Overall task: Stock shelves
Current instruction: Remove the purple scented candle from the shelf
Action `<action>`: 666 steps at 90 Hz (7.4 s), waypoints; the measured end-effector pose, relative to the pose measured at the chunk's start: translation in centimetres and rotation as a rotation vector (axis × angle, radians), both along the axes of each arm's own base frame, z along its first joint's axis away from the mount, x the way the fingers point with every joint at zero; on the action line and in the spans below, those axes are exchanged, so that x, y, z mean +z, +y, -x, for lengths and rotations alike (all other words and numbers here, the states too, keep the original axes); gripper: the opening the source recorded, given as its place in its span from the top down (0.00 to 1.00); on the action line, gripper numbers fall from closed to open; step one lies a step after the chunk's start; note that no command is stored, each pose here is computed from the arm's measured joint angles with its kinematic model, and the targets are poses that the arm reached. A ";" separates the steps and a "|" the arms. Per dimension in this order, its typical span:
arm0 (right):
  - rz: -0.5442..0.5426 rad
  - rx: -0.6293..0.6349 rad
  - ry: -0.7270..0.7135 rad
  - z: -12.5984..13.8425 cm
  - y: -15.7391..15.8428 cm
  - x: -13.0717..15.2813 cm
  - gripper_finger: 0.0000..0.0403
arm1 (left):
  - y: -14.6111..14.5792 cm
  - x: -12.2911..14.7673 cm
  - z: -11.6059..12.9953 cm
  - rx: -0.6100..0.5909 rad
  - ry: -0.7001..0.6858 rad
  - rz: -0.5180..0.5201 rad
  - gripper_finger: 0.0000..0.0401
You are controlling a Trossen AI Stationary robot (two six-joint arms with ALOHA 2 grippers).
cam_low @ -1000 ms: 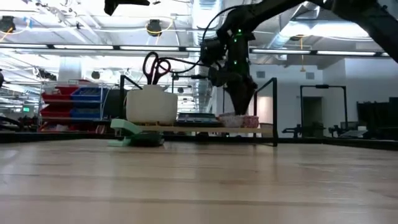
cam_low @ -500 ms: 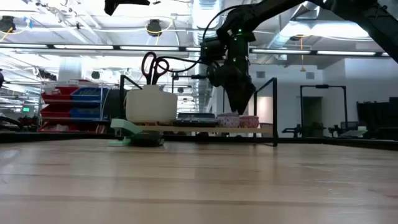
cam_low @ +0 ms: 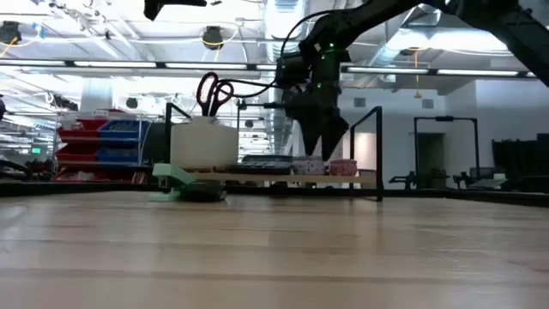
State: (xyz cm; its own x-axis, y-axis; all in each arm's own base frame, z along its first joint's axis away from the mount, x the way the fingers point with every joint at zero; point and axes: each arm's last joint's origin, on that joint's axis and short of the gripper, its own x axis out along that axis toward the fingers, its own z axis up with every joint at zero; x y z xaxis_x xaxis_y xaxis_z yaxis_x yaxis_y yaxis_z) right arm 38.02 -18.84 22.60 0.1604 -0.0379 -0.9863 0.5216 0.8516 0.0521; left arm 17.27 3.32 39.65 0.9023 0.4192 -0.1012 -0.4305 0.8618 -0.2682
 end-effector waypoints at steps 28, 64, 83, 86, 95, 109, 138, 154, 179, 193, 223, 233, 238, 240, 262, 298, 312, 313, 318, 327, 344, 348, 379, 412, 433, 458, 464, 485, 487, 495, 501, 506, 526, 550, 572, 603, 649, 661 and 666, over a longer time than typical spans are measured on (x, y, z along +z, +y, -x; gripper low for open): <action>0.033 -0.010 0.063 0.5 -0.1 -0.2 0.10 | 0.0 0.0 0.0 0.000 -0.001 0.000 0.69; 0.056 -0.024 0.030 0.2 -0.2 2.0 0.27 | 0.0 0.0 0.0 0.001 -0.003 0.000 0.69; 0.077 -0.024 -0.019 -0.2 -0.4 2.1 0.56 | 0.0 0.0 0.0 0.006 -0.002 -0.001 0.69; 0.078 -0.023 -0.026 -0.3 -0.4 2.1 0.62 | 0.0 0.0 0.0 0.006 -0.002 -0.001 0.69; 0.055 -0.017 -0.066 -0.6 -0.4 2.2 0.79 | 0.0 0.0 0.0 0.006 -0.002 -0.001 0.69; 0.051 -0.017 -0.104 -0.9 -0.7 2.0 0.98 | 0.0 0.0 0.0 0.009 -0.002 -0.001 0.69; 0.036 -0.068 -0.092 -0.5 -1.2 0.5 1.00 | 0.0 0.0 0.0 0.009 -0.002 -0.001 0.69; 0.008 -0.064 -0.037 0.3 -1.0 -0.1 1.00 | 0.0 0.0 0.0 0.012 -0.002 -0.001 0.69; -0.003 -0.055 -0.011 0.9 -0.6 0.3 1.00 | 0.0 0.0 0.0 0.013 -0.001 -0.001 0.69; 0.021 -0.053 -0.048 1.5 -0.3 2.1 1.00 | 0.0 0.0 0.0 0.013 -0.002 -0.001 0.69; 0.035 0.008 -0.108 2.7 -0.4 4.5 0.88 | 0.0 0.0 0.0 0.013 -0.001 -0.003 0.69; 0.011 0.035 -0.070 2.5 -0.6 3.5 0.67 | 0.0 0.0 0.0 0.013 -0.001 -0.003 0.69; 0.008 0.035 -0.063 2.3 -0.7 3.0 0.55 | 0.0 0.0 0.0 0.013 -0.001 -0.003 0.69; 0.008 0.036 -0.063 2.3 -0.8 3.0 0.49 | 0.0 0.0 0.0 0.013 -0.001 -0.002 0.69; 0.025 0.012 -0.077 2.2 -0.9 3.1 0.12 | 0.1 0.0 0.0 0.022 0.001 -0.006 0.69; 0.086 0.012 -0.048 2.5 -1.4 1.1 0.01 | 0.2 2.4 2.5 0.176 0.221 -0.068 0.69; 0.102 -0.009 -0.050 2.3 -1.1 0.3 0.01 | 0.2 1.5 3.1 0.237 0.283 0.026 0.69; 0.103 -0.012 -0.052 2.2 -1.1 0.2 0.02 | 0.2 1.4 3.2 0.242 0.291 0.032 0.69; 0.104 -0.017 -0.056 2.2 -1.0 0.0 0.02 | 0.2 0.9 3.4 0.261 0.336 0.065 0.69; 0.109 -0.019 -0.061 2.0 -0.7 -0.7 0.02 | 0.3 0.0 3.3 0.290 0.405 0.113 0.69; 0.121 -0.020 -0.080 1.7 -0.6 -0.7 0.02 | 0.3 -0.5 3.0 0.292 0.446 0.128 0.69; 0.121 -0.020 -0.080 1.7 -0.6 -0.7 0.02 | 0.3 -0.5 2.9 0.288 0.449 0.128 0.69; 0.135 -0.035 -0.057 2.1 -1.0 -1.0 0.03 | 0.4 -0.1 2.3 0.280 0.392 0.119 0.69; 0.089 -0.061 0.020 3.0 0.0 -3.5 0.08 | 0.4 0.1 2.2 0.277 0.366 0.119 0.69; 0.094 -0.073 -0.004 2.8 -0.1 -3.5 0.19 | 0.4 0.1 2.2 0.271 0.364 0.121 0.69; 0.092 -0.080 -0.009 2.6 0.1 -3.3 0.32 | 0.3 0.2 2.0 0.242 0.356 0.120 0.69; 0.085 -0.078 0.008 2.5 0.5 -2.9 0.32 | 0.3 0.3 2.0 0.241 0.348 0.120 0.69; 0.070 0.023 0.047 1.1 3.7 0.4 0.32 | 0.3 0.6 1.8 0.194 0.327 0.106 0.69; 0.071 0.037 0.044 0.8 4.1 0.8 0.32 | 0.2 0.6 1.7 0.182 0.323 0.106 0.69; 0.076 0.098 0.032 -0.1 6.4 2.4 0.32 | 0.0 0.8 1.5 0.129 0.306 0.111 0.69; 0.082 0.150 0.009 -0.9 8.4 3.4 0.32 | -0.3 0.9 1.4 0.087 0.287 0.114 0.69; 0.076 0.199 -0.022 -1.5 10.3 4.1 0.32 | -0.6 1.1 1.2 0.044 0.273 0.118 0.69; 0.019 0.291 -0.221 -4.1 17.9 5.0 0.32 | -2.6 2.0 0.6 -0.104 0.169 0.109 0.69; -0.068 0.228 -0.498 -6.1 25.3 3.9 0.32 | -4.4 2.5 0.2 -0.203 0.112 0.129 0.69; -0.090 0.176 -0.587 -6.6 29.8 2.1 0.32 | -5.4 2.3 -0.1 -0.255 0.124 0.131 0.69; -0.152 0.179 -0.472 -8.6 34.2 -5.4 0.32 | -6.0 2.4 -0.2 -0.289 0.105 0.142 0.69; -0.120 0.273 -0.541 -13.5 36.1 -7.8 0.23 | -6.0 2.5 -0.3 -0.290 0.086 0.164 0.69; -0.115 0.256 -0.550 -13.9 35.1 -7.9 0.05 | -6.0 2.5 -0.2 -0.289 0.092 0.165 0.69; -0.114 0.249 -0.552 -14.1 34.7 -7.9 0.06 | -6.0 2.4 -0.2 -0.289 0.095 0.165 0.69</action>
